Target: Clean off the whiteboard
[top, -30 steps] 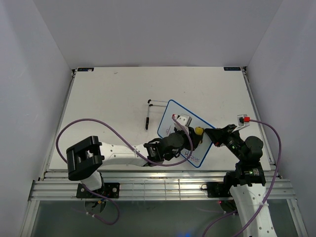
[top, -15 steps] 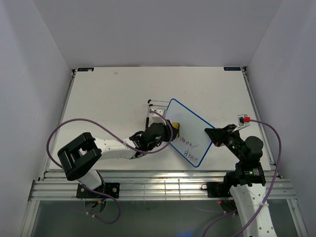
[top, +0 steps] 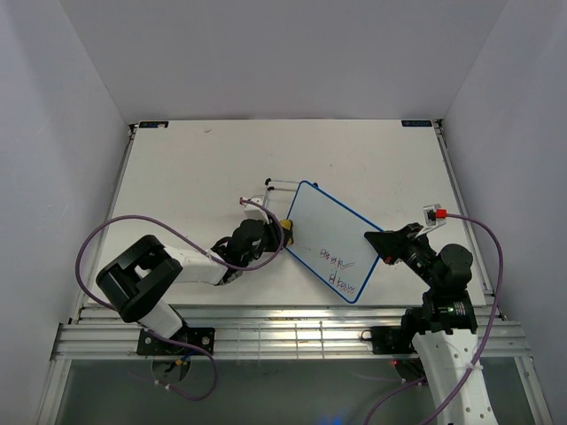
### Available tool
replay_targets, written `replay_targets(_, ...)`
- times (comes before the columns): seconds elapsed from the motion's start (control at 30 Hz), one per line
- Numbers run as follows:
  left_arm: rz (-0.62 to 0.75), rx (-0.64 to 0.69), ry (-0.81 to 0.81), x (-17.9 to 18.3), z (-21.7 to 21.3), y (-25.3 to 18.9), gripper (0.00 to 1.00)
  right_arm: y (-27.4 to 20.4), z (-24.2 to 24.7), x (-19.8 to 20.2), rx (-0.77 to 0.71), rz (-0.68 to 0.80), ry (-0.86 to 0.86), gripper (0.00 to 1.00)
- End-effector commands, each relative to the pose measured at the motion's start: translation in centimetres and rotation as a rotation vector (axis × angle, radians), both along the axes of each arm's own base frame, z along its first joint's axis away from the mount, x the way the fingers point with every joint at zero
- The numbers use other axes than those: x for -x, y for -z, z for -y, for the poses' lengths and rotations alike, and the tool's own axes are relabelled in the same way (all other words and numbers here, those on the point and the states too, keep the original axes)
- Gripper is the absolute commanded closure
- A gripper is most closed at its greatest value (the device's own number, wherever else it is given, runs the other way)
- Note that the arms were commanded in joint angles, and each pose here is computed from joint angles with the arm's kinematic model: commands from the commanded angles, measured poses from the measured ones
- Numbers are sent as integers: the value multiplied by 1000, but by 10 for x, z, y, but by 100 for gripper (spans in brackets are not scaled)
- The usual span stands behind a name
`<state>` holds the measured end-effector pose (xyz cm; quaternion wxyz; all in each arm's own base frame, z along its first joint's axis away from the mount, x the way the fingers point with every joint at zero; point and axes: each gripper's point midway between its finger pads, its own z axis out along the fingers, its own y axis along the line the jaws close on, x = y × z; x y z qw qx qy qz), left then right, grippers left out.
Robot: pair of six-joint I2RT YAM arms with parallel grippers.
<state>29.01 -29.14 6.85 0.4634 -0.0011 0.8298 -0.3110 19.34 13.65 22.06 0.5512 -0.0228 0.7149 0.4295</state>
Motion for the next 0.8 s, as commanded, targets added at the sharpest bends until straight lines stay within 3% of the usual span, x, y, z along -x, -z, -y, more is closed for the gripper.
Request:
replay_targets(0.0,69,28,31,-3,0,-14,100,-85,-27,46,-114,207,-237,92)
replay_targets(0.3,129,125,135,7,18,-36,100,-87,-30,48,-135,190,-255,92)
replay_targets(0.77,189,166,323,91,88,-51,100,-80,-26,39,-169,113,-208,92)
